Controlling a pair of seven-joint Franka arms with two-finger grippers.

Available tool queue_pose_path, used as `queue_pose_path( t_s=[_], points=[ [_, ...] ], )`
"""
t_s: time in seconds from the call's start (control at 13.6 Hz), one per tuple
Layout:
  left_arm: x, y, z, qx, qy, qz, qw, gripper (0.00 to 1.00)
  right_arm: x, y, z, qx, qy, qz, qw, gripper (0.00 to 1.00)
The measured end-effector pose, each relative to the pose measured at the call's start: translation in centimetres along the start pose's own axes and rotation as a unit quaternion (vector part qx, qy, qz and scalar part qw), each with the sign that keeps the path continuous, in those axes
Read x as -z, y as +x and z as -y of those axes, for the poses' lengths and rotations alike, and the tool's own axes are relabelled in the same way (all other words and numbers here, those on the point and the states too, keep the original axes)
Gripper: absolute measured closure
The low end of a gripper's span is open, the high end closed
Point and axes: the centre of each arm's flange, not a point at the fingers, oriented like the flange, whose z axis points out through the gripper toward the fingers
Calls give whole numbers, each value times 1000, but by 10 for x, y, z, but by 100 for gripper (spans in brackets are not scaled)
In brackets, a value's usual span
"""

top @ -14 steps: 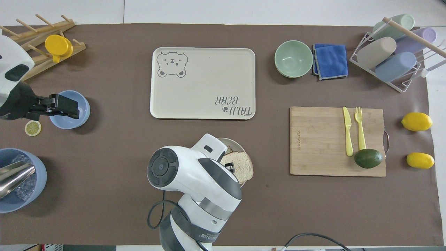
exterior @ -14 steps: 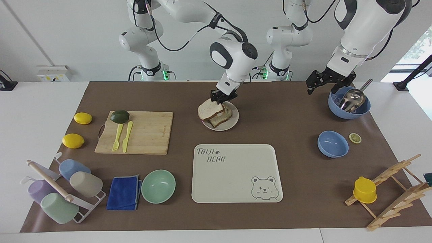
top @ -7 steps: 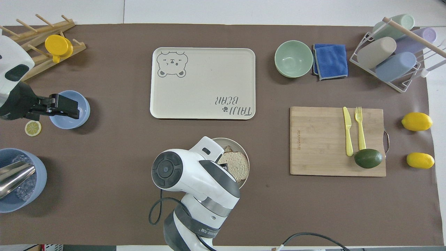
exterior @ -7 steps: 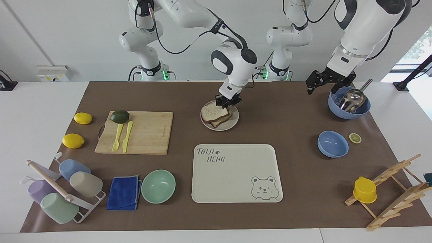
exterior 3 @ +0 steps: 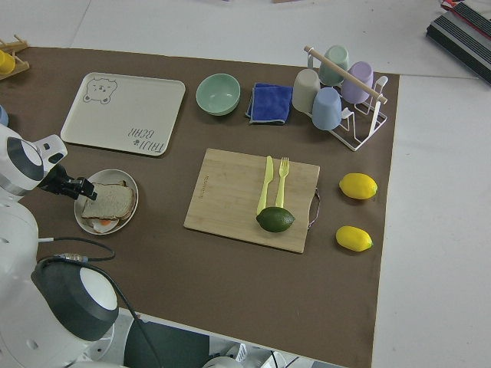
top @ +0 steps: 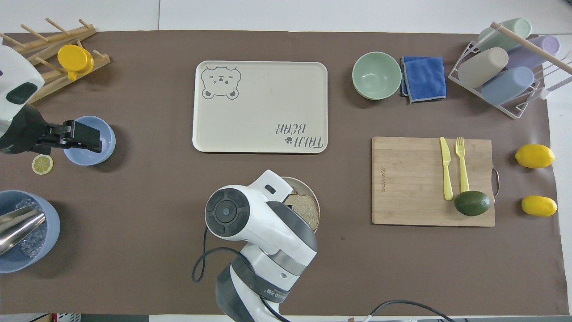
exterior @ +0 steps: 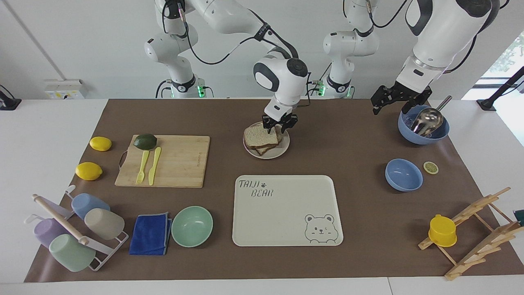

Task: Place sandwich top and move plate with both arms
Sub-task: 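Lift the bread with the right gripper and lay it on the egg, then open the right gripper and withdraw it past the cutting board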

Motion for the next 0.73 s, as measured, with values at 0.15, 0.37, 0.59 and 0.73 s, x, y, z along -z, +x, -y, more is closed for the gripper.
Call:
queue_pose_path(
  t_s=[0.15,0.37,0.59,0.73],
  points=[
    [0,0,0,0,0,0,1000,0,48,30,-57,-10,9,-11,1000,2],
    [0,0,0,0,0,0,1000,0,121,60,-170,-4,2,0,1000,0],
    [0,0,0,0,0,0,1000,0,159,74,-276,-15,4,7,1000,0],
    [0,0,0,0,0,0,1000,0,165,83,-344,-29,6,18,999,0]
  ],
)
